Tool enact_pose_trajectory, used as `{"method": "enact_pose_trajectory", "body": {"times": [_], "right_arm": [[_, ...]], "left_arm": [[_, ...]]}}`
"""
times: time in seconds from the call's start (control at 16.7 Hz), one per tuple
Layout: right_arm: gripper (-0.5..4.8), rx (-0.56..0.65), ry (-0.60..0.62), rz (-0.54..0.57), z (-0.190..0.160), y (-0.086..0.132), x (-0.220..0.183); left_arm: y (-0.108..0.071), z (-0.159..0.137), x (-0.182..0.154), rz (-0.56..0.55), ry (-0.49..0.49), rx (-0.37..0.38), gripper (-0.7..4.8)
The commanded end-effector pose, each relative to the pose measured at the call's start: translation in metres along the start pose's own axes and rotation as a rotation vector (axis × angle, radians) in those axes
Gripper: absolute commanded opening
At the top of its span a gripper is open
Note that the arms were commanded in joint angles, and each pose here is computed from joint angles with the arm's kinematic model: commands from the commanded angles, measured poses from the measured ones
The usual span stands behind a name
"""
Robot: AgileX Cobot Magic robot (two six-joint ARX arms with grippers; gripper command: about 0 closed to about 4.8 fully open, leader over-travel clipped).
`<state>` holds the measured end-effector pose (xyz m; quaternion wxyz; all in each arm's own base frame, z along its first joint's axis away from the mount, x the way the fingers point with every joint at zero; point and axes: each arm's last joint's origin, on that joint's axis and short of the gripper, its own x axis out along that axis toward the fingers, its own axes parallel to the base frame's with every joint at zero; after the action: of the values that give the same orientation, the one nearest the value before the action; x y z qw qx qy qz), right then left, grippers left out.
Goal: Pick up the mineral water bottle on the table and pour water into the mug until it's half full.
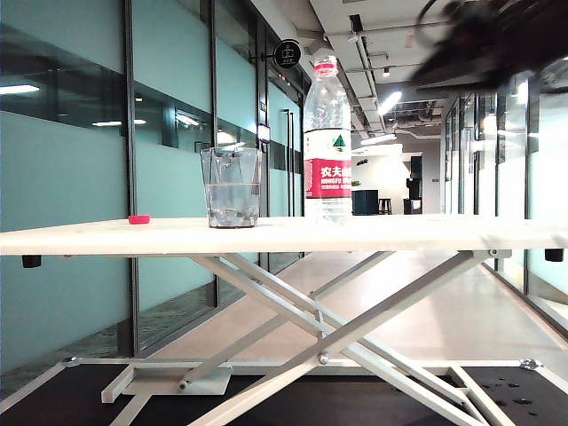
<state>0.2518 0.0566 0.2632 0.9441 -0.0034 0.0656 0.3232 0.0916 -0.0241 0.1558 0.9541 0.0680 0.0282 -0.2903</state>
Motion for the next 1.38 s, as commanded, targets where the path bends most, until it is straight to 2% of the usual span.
{"method": "enact_pose_trajectory", "body": {"times": [0.06,0.18,0.48,0.66,0.78,0.9,1.08,1.26,1.38], "right_arm": [[-0.08,0.011,0.023,-0.076,-0.014,0.017,-0.034],[-0.08,0.004,0.009,-0.116,-0.025,0.028,-0.056],[-0.08,0.025,-0.116,-0.230,-0.064,0.055,-0.112],[-0.08,0.009,-0.202,-0.366,-0.088,0.064,-0.135],[-0.08,0.007,-0.243,-0.400,-0.099,0.064,-0.138],[-0.07,0.022,-0.205,-0.384,-0.112,0.062,-0.133],[-0.07,-0.033,-0.211,-0.468,-0.111,0.060,-0.135],[-0.06,-0.037,-0.214,-0.520,-0.110,0.055,-0.139],[-0.06,-0.041,-0.220,-0.516,-0.110,0.053,-0.140]], "left_arm": [[0.006,0.001,-0.001,0.202,0.006,-0.102,-0.05],[0.008,0.001,-0.001,0.279,0.006,-0.128,-0.05],[0.009,0.005,-0.001,0.294,-0.028,-0.115,-0.05],[0.010,0.004,-0.002,0.333,-0.024,-0.121,-0.05],[0.011,0.005,-0.002,0.360,-0.027,-0.120,-0.05],[0.011,0.005,-0.002,0.359,-0.031,-0.115,-0.05],[0.016,0.007,-0.004,0.428,-0.054,-0.105,-0.05],[0.024,0.008,-0.010,0.515,-0.067,-0.106,-0.05],[0.025,0.008,-0.011,0.467,-0.071,-0.103,-0.05]]}}
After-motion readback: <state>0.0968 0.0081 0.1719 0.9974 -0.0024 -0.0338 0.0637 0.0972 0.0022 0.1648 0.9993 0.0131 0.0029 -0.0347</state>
